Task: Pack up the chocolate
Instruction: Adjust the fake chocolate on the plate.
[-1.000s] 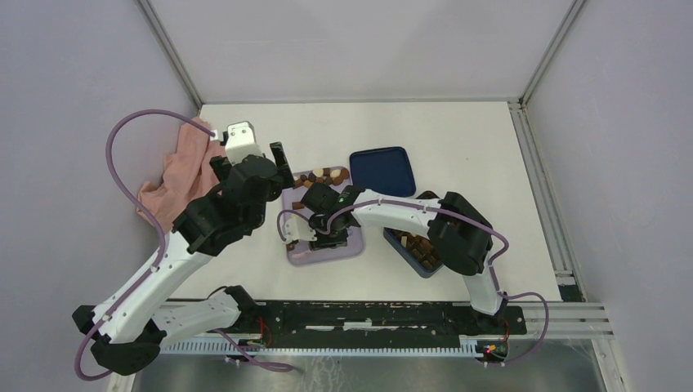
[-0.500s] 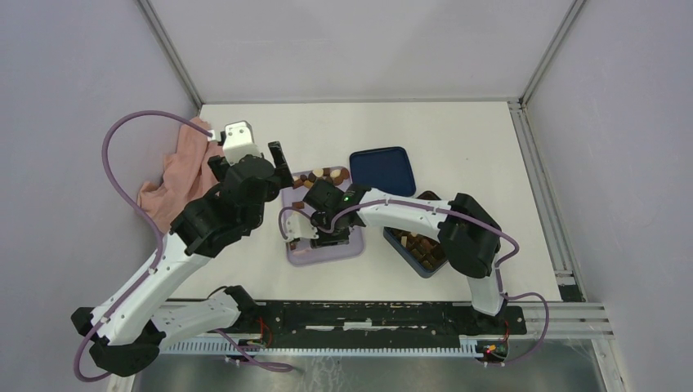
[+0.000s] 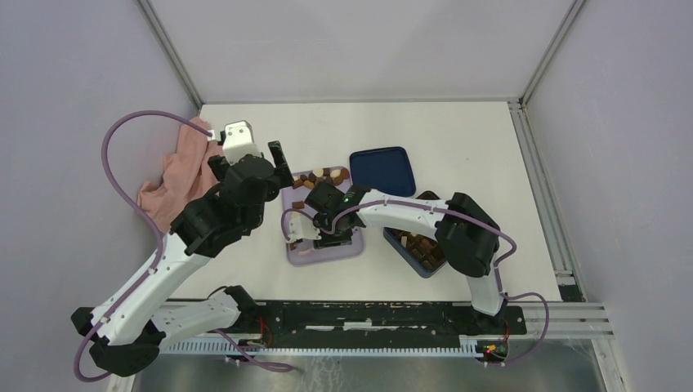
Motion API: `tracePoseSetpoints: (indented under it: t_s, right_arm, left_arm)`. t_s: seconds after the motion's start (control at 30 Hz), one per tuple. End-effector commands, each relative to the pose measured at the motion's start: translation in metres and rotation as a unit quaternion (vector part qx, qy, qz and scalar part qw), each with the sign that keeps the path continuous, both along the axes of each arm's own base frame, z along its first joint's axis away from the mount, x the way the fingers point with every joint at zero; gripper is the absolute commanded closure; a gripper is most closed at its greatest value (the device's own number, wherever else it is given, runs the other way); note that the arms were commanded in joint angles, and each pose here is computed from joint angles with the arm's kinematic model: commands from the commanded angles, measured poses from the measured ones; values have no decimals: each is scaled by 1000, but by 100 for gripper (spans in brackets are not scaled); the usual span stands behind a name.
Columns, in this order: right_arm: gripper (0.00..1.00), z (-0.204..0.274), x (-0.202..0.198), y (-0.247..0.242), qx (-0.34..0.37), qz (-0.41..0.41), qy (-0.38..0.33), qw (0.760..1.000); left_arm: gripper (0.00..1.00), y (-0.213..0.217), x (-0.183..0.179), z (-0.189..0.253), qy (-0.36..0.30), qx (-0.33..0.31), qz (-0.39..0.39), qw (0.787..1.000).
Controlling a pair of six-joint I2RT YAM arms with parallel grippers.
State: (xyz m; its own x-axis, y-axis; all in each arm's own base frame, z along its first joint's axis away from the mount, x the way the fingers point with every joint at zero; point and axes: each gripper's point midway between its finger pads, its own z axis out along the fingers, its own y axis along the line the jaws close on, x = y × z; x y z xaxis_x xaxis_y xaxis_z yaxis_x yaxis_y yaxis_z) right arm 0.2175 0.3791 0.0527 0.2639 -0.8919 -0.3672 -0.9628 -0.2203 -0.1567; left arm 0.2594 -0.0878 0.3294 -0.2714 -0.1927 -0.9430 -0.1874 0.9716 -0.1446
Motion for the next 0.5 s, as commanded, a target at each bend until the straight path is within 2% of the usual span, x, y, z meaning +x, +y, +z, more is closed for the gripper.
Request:
tracePoseSetpoints:
  t_s: [0.0, 0.47]
  right_arm:
    - [57, -4, 9, 6, 2, -13, -7, 1000]
    - [57, -4, 23, 31, 9, -22, -7, 1000]
  left_arm:
    - [0, 5, 2, 12, -23, -1, 12, 1000]
    - [0, 8, 1, 14, -26, -4, 15, 1000]
